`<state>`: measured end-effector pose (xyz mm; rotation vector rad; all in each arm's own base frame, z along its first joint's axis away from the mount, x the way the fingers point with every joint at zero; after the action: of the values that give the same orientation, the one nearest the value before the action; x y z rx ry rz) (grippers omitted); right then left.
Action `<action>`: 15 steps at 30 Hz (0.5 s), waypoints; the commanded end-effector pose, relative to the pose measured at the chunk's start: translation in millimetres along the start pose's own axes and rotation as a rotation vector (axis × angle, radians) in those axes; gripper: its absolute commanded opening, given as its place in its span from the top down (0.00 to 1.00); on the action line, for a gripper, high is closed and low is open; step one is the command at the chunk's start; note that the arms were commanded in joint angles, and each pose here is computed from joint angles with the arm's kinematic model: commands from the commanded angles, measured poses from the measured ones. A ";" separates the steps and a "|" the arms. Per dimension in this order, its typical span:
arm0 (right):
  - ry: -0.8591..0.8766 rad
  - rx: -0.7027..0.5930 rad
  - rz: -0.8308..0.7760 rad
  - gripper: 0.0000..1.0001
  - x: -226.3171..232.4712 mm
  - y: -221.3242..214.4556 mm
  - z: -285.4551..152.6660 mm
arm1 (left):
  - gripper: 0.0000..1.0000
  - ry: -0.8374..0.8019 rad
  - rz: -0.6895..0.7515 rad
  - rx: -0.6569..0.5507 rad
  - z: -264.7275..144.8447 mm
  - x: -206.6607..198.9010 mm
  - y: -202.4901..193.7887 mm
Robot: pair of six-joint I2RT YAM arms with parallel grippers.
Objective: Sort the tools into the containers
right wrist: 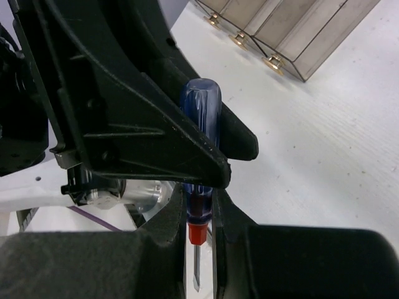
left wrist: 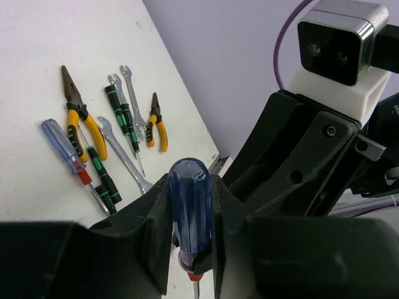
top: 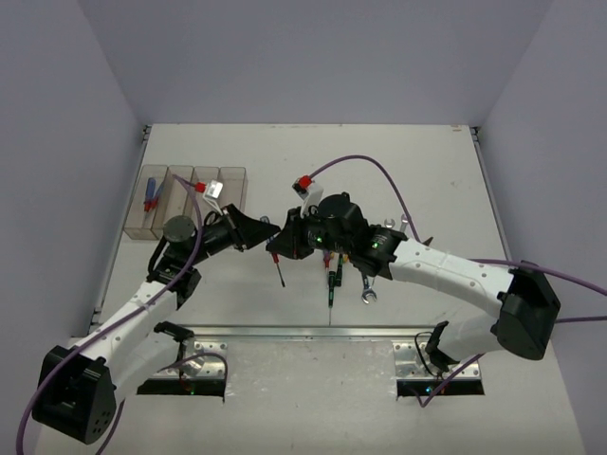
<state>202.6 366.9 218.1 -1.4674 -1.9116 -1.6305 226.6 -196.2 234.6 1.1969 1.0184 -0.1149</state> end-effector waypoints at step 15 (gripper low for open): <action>-0.508 -0.176 -0.019 0.01 -124.6 13.7 -90.6 | 1.00 1.278 0.598 0.062 -36.8 119.4 168.2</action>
<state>225.1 279.7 175.7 -1.8988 -2.0672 -1.5741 351.5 -139.7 290.5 1.3776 1.3955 0.6309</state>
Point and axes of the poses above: each gripper's point midway between its finger pads, its own z axis out along the fingers, its own x axis along the line the jaws close on, y = z × x, the point moved 2 cm from there along -z, back along the fingers, and after that the axes turned 11 degrees about z, right-handed, at the moved point
